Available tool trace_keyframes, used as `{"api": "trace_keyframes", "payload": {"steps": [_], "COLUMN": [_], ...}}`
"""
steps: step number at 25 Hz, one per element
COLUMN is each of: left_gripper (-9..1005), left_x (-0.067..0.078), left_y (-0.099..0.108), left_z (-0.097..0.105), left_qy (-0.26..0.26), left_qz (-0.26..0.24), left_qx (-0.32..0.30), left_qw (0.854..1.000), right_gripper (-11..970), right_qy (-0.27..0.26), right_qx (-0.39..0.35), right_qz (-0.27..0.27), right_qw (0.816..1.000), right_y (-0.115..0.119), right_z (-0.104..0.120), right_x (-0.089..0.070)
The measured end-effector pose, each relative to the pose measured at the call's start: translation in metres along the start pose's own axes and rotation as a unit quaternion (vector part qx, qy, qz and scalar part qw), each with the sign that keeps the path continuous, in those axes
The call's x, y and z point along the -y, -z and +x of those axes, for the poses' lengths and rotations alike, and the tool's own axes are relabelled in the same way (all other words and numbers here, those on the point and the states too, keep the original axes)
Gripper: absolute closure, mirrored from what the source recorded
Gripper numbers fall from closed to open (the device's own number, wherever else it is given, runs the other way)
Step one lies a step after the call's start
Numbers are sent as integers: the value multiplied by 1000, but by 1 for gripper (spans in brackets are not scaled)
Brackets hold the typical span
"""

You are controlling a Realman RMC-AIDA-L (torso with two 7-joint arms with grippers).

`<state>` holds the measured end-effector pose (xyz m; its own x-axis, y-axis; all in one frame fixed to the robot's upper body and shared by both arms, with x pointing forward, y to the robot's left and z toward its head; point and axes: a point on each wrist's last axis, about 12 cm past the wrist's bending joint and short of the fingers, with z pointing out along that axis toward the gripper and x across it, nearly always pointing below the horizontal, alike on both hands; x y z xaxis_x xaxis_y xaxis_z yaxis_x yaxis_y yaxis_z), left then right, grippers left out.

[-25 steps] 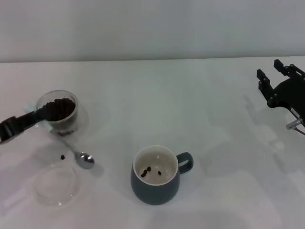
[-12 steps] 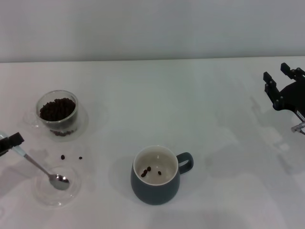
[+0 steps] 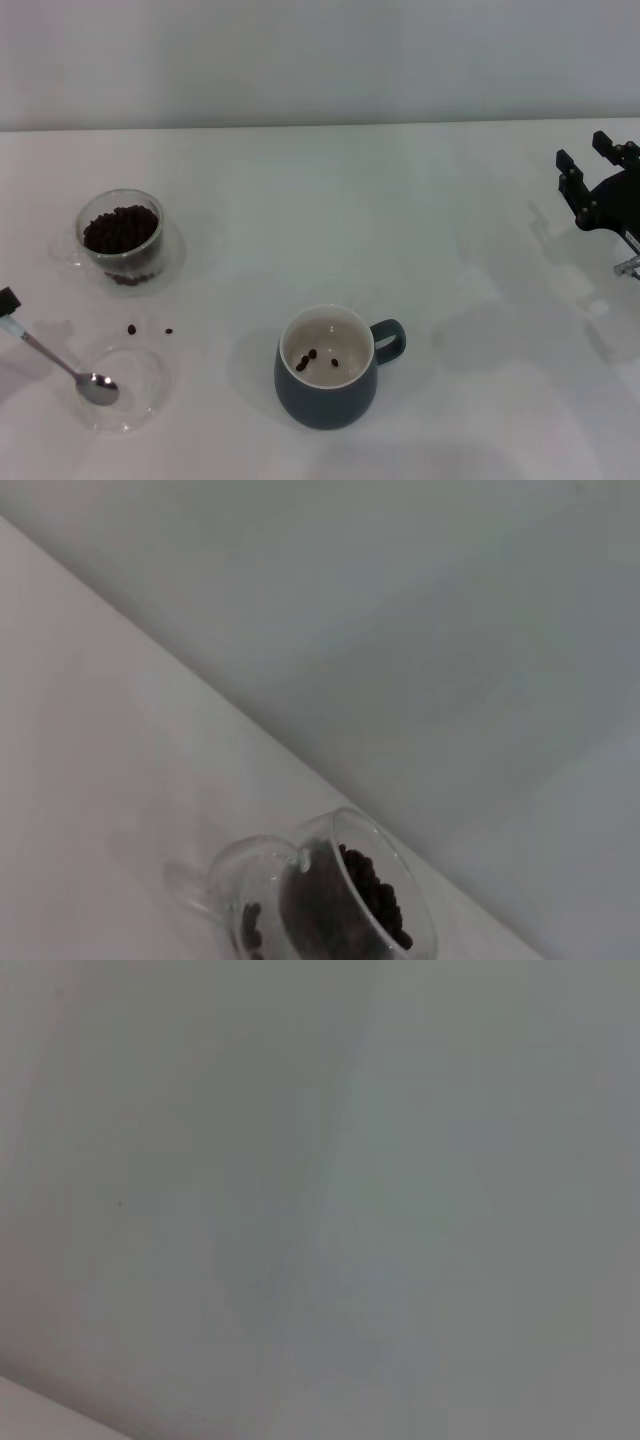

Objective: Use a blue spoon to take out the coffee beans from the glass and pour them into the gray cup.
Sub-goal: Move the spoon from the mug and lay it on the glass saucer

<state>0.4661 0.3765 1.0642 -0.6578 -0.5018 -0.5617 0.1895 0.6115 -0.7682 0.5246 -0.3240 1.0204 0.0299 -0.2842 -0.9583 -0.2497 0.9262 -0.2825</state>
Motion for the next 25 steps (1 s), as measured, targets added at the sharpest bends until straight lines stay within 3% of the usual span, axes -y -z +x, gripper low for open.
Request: {"api": "trace_keyframes", "payload": {"steps": [17,25], "left_gripper": [866,865], "left_x": [-4,-3], "left_y": [-7,-28], "left_z": [-1,0], "left_qy": [-11,-23], "left_qz": [-21,-13], "left_qx": [-12,-35], "left_qw": [1000,999], "right_gripper": [496,496], "right_qy": [1,2], "right_qx": [-4,-2], "right_qz": [-3,-6], "right_qw": [1000,1000], "right_y": [0,0], "right_z": [1,0], "right_x": [-1,-2]}}
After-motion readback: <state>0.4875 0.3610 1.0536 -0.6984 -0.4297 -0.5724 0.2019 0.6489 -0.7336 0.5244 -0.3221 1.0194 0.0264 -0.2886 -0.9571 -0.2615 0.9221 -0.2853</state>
